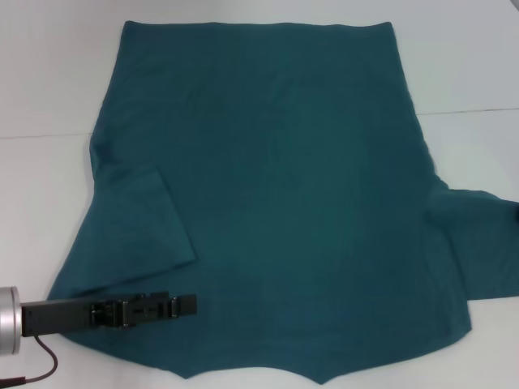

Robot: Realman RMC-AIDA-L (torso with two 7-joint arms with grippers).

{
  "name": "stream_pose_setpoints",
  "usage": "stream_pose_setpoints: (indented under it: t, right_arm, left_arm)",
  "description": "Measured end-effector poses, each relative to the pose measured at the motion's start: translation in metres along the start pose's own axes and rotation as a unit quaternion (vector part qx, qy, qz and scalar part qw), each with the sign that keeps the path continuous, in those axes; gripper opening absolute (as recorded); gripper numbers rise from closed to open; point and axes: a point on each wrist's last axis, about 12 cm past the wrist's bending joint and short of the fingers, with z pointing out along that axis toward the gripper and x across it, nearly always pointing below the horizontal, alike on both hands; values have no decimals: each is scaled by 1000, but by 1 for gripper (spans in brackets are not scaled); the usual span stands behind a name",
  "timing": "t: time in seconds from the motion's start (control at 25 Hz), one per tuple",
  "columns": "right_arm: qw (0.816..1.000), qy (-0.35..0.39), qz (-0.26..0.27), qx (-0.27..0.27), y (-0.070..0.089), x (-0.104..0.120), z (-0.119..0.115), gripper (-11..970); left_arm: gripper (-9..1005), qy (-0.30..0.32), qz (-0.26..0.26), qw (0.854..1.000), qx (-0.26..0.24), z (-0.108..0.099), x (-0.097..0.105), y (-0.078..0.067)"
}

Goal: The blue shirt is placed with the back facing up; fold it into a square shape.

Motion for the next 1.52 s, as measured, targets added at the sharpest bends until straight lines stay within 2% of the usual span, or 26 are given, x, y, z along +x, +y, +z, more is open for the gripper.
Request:
stream_pose_setpoints:
  t: [0.24,0.4,0.6,0.84,0.96,1.36,1.52]
  right_arm:
    - [1000,4,-7,26,-3,-5,-4,7]
    - [999,-3,-17,29,4,-15,-7,7]
    - [998,7,-53,16,31,-32,-4,7]
    - [992,26,-118,45,62,-51,3,7]
    - [989,31,-135,45,74,-56,4,7]
    - [974,114,-194,-18,136,-47,16,6]
    - [971,127,-199,-27,150,-40,24,6]
  left_arm:
    - [873,0,0,1000,2,0,0,0]
    - [873,-1,0,1000,2,0,0,0]
    - [872,-3,0,1000,1,0,-1,0]
    - [872,-4,-1,1000,0,-1,0,0]
    - [872,-4,-2,1000,0,-1,1,0]
    - [872,-11,-5,1000,-3,-2,1,1]
    - [873,-16,-8,1000,-8,-3,2,3]
